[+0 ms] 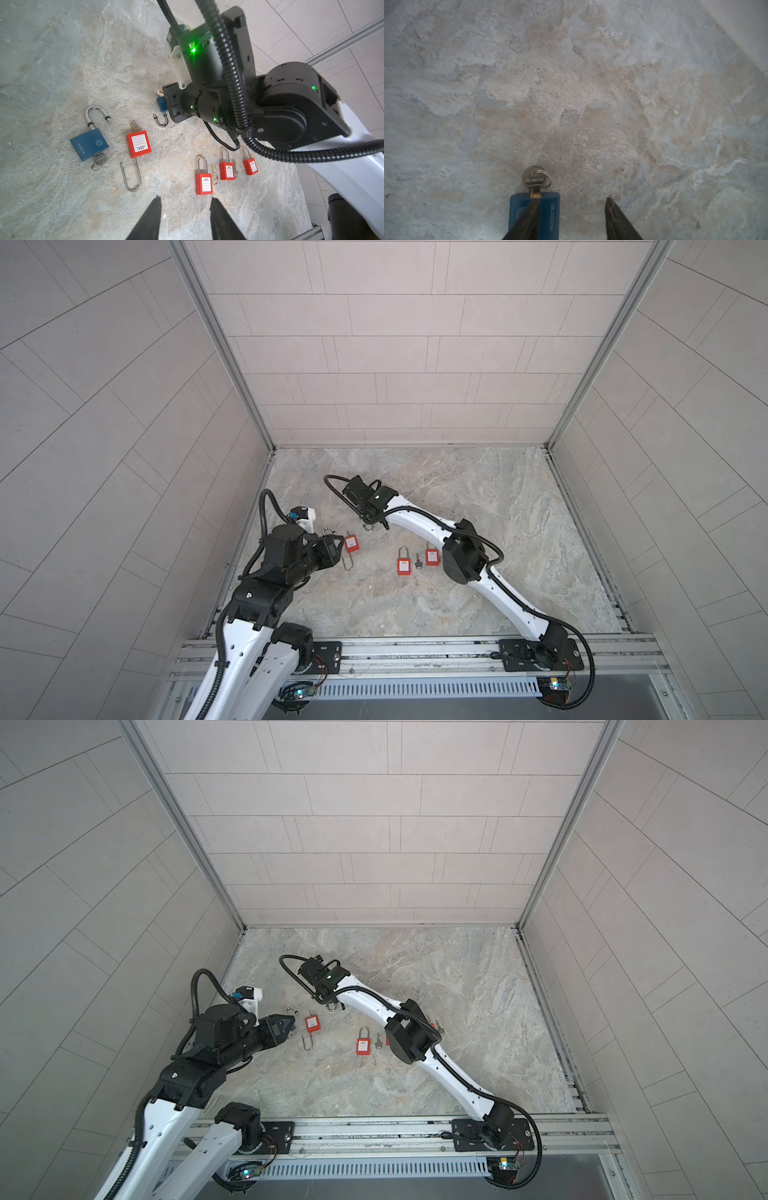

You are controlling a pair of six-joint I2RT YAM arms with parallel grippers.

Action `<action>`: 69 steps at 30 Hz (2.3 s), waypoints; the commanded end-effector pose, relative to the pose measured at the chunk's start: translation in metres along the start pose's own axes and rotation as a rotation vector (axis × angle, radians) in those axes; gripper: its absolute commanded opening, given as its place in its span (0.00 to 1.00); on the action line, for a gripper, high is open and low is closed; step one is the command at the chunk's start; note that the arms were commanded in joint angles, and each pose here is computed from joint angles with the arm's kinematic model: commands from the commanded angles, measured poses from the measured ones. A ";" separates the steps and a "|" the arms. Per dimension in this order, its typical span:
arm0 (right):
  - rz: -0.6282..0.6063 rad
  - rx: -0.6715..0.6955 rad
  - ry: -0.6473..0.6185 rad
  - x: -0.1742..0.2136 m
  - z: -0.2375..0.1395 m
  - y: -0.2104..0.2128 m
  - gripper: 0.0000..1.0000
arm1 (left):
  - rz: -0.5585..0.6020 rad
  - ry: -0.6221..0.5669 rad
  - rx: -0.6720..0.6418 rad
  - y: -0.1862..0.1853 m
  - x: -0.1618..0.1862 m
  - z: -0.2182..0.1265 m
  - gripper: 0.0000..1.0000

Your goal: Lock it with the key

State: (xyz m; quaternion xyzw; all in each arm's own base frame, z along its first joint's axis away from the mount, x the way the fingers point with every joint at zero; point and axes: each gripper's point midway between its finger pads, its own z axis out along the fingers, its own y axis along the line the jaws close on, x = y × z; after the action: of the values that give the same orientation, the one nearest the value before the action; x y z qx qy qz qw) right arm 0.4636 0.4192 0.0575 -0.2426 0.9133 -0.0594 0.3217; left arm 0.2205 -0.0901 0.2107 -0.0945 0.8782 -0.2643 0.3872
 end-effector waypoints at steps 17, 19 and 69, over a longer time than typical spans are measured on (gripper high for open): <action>0.057 0.026 0.018 0.012 0.027 -0.002 0.52 | -0.026 -0.024 -0.012 0.009 0.006 -0.001 0.44; 0.071 0.085 0.029 0.015 0.023 -0.015 0.52 | -0.029 -0.025 -0.013 0.009 0.007 -0.001 0.44; -0.515 -0.435 0.128 0.028 -0.052 -0.013 0.46 | -0.023 -0.035 0.032 0.003 0.006 0.002 0.44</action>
State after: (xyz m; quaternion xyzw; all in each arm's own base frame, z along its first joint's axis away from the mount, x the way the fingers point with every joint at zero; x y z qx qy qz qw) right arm 0.4236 0.3746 0.0563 -0.4623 0.8722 -0.0141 0.1590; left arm 0.2149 -0.0918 0.1974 -0.1050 0.8721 -0.2810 0.3865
